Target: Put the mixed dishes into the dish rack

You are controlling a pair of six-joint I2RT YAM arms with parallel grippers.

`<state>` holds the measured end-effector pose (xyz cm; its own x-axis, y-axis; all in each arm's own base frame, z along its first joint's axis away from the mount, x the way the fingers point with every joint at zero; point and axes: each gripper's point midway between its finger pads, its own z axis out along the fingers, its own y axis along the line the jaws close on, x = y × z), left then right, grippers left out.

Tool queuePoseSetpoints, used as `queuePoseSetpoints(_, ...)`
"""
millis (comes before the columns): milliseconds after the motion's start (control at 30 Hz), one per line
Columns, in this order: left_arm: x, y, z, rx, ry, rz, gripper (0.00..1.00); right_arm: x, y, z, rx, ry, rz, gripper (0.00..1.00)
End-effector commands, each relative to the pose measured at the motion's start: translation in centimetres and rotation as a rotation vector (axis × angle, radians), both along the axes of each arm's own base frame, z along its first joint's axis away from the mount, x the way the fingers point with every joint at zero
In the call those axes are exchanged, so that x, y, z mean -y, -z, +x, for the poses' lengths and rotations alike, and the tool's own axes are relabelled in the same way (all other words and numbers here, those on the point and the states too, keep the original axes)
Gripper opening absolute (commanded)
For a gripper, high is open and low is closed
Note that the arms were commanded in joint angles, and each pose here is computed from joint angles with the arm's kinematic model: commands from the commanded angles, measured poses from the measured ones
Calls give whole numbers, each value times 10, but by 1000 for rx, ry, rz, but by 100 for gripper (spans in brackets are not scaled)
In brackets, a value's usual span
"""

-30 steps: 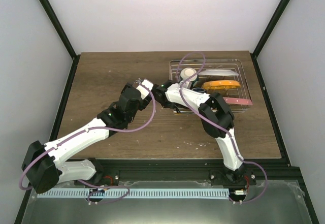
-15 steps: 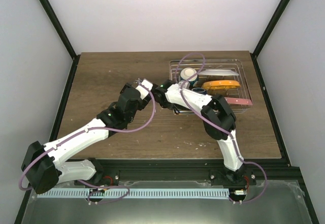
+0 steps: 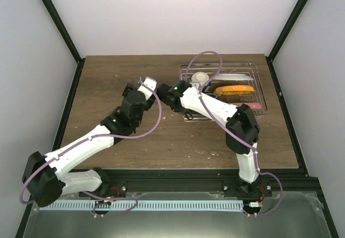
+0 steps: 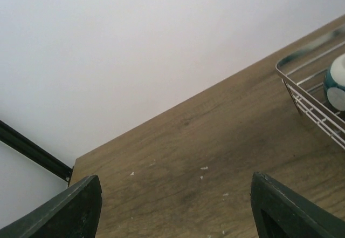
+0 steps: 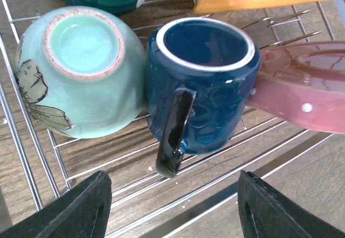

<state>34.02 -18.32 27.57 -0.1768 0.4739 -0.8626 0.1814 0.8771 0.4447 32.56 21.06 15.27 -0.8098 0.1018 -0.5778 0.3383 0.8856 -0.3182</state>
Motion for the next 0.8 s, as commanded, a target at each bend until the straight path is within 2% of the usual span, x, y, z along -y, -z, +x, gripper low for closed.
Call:
queuePoseSetpoints(0, 22, 24, 0, -73, 81, 47, 77, -37, -70, -7, 153, -115, 175, 66)
queuePoseSetpoints(200, 31, 13, 11, -54, 74, 37, 78, -20, -116, -13, 251, -135, 209, 68)
queuePoseSetpoints(333, 41, 5, 20, -36, 83, 40, 78, -2, -147, -12, 328, -151, 177, 72)
queuePoseSetpoints(600, 60, -1, 46, -55, 86, -13, 79, 48, -152, 9, 312, -70, 133, 73)
queuePoseSetpoints(767, 43, 2, 62, -125, 24, -126, 79, 77, -165, 22, 360, -30, 116, 73)
